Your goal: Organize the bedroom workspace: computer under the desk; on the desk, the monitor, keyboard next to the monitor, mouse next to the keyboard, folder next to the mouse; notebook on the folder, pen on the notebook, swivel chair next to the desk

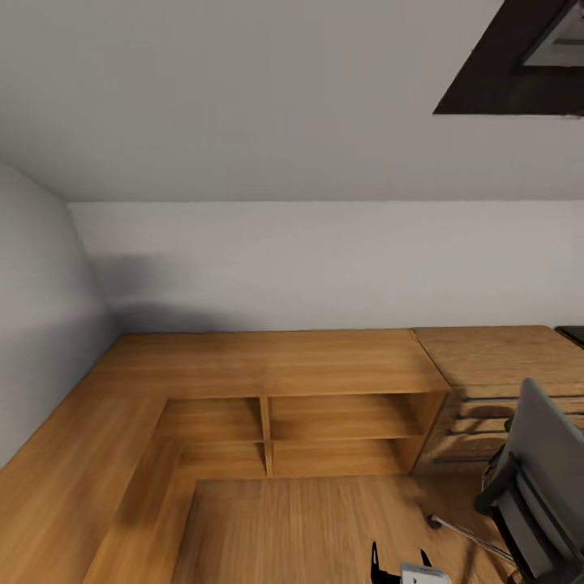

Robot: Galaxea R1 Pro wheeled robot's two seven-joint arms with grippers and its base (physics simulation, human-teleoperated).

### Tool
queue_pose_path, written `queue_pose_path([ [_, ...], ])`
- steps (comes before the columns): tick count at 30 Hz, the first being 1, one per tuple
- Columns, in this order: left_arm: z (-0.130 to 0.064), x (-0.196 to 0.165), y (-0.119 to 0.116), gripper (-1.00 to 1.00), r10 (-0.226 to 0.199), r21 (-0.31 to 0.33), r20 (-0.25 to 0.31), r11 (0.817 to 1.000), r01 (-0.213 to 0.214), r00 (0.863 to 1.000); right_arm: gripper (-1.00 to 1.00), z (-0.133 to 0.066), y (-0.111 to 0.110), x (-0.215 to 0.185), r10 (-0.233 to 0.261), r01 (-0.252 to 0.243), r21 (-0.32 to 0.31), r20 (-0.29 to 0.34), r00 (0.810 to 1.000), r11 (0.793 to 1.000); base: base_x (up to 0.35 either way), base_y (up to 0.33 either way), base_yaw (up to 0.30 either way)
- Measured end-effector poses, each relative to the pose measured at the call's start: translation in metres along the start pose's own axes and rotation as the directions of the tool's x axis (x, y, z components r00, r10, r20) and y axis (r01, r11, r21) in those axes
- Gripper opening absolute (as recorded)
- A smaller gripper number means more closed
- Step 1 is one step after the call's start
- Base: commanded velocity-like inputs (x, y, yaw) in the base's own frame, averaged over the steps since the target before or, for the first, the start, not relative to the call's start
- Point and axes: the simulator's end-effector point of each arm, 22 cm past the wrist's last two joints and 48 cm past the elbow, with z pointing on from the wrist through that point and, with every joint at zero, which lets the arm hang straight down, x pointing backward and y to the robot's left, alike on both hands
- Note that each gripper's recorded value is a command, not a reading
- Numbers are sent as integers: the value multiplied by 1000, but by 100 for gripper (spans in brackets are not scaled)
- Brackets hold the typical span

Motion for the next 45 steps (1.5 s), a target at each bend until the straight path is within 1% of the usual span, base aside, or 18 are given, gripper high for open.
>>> queue_pose_path([
  [12, 0, 0, 0, 100, 1, 3, -2, 1000, -1, 1000, 100, 0, 1, 0, 0, 0, -1, 0, 1000, 1000, 0, 0, -296],
  [19, 0, 1, -1, 100, 1, 4, -4, 1000, -1, 1000, 100, 0, 2, 4, -8, 8, -5, -18, 1000, 1000, 0, 0, -296],
  [29, 0, 1, -2, 100, 0, 4, -4, 1000, 0, 1000, 100, 0, 3, 4, -10, 10, -8, -20, 1000, 1000, 0, 0, -298],
  [36, -1, 1, -2, 100, 0, 5, -5, 1000, 0, 1000, 100, -1, 17, 7, -7, 5, -72, -31, 1000, 997, 0, 0, -299],
  [45, -1, 1, -3, 100, 0, 6, -5, 1000, 0, 1000, 100, -1, 19, 9, -10, 6, -82, -43, 999, 997, 0, 0, -299],
])
